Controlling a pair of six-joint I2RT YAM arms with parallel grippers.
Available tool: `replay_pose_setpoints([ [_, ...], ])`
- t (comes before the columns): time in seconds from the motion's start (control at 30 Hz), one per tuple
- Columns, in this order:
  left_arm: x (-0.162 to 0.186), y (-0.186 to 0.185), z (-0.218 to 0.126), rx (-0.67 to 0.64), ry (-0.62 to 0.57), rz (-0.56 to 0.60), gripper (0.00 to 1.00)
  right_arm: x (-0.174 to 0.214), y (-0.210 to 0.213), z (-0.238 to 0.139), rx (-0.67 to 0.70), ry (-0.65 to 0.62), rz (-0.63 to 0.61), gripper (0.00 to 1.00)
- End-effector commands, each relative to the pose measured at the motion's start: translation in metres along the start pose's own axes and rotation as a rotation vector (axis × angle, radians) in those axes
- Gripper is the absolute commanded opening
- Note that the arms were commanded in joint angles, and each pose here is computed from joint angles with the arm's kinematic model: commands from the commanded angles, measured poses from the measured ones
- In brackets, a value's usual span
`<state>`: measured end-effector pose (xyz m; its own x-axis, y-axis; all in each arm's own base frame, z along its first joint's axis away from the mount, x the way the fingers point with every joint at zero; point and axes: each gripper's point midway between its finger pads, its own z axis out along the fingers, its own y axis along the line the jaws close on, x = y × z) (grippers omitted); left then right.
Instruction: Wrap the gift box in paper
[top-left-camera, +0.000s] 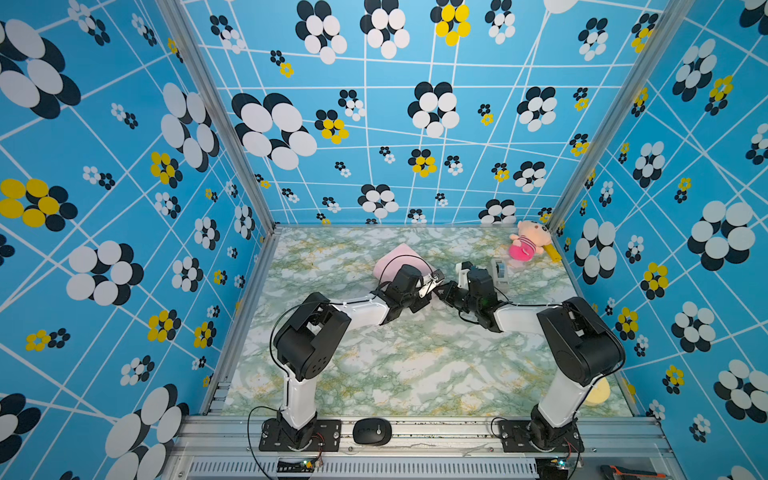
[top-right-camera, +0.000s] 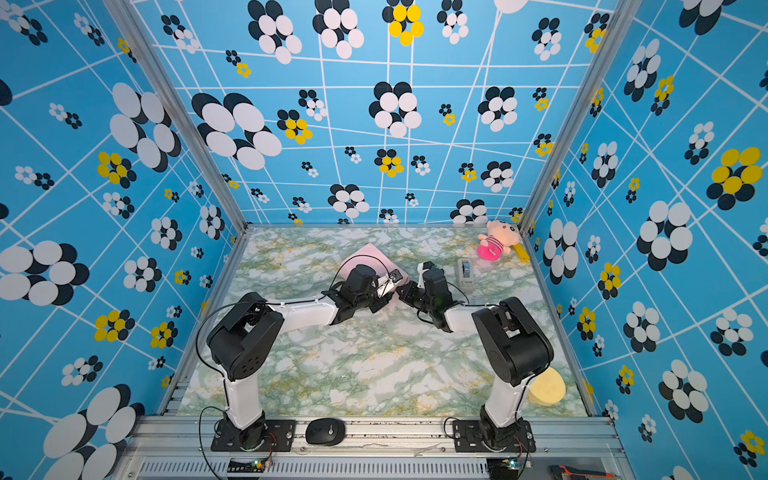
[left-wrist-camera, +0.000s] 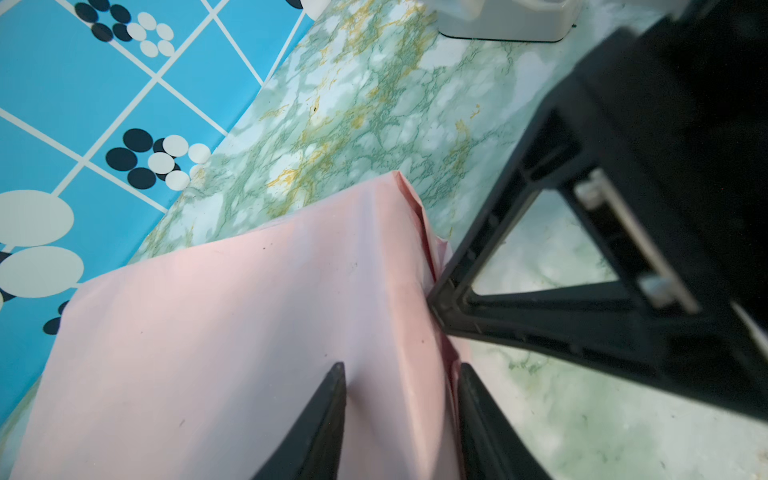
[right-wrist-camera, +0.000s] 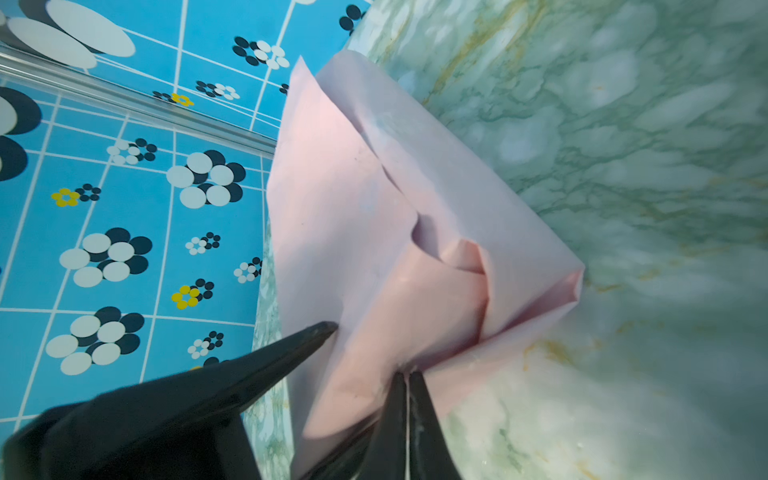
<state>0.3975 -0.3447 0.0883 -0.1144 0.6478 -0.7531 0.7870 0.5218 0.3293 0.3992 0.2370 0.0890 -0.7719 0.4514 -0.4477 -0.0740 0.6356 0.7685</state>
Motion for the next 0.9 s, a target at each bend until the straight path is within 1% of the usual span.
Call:
replay_pose_setpoints([
  [0.0,0.020,-0.010,-0.008,0.052,0.085,-0.045,0.48,-0.010,0.015,-0.026,-0.009,-0.046,-0.050,0.08],
  [0.07,0.006,0.001,-0.018,0.024,0.066,-0.068,0.54,-0.013,0.014,-0.039,0.018,-0.043,-0.064,0.11],
  [0.13,-0.015,0.020,-0.035,-0.028,0.036,-0.111,0.62,-0.018,0.013,-0.051,0.063,-0.016,-0.102,0.24],
  [0.17,-0.023,0.031,-0.045,-0.056,0.031,-0.160,0.65,-0.021,0.015,-0.056,0.090,0.004,-0.136,0.32],
  [0.23,-0.037,0.050,-0.072,-0.090,0.022,-0.292,0.70,-0.032,0.022,-0.064,0.131,0.045,-0.215,0.46],
  [0.3,-0.041,0.063,-0.097,-0.096,0.006,-0.451,0.75,-0.042,0.030,-0.066,0.144,0.089,-0.286,0.58],
  [0.37,-0.034,0.068,-0.118,-0.087,-0.001,-0.626,0.79,-0.051,0.032,-0.062,0.164,0.148,-0.337,0.65],
  [0.43,-0.015,0.068,-0.133,-0.076,0.031,-0.841,0.82,-0.054,0.031,-0.050,0.179,0.236,-0.377,0.68],
  [0.5,0.006,0.062,-0.140,-0.052,0.065,-1.029,0.84,-0.052,0.028,-0.035,0.181,0.323,-0.399,0.70],
  [0.57,0.018,0.051,-0.142,-0.005,0.074,-1.144,0.85,-0.052,0.022,-0.020,0.190,0.383,-0.398,0.71],
  [0.63,0.028,0.044,-0.143,0.015,0.062,-1.212,0.86,-0.053,0.015,-0.004,0.190,0.430,-0.392,0.71],
  [0.77,0.039,0.041,-0.141,0.020,0.049,-1.269,0.86,-0.057,0.017,0.020,0.150,0.481,-0.391,0.71],
  [0.87,0.044,0.042,-0.138,0.037,0.044,-1.299,0.86,-0.051,0.020,0.030,0.097,0.524,-0.353,0.70],
])
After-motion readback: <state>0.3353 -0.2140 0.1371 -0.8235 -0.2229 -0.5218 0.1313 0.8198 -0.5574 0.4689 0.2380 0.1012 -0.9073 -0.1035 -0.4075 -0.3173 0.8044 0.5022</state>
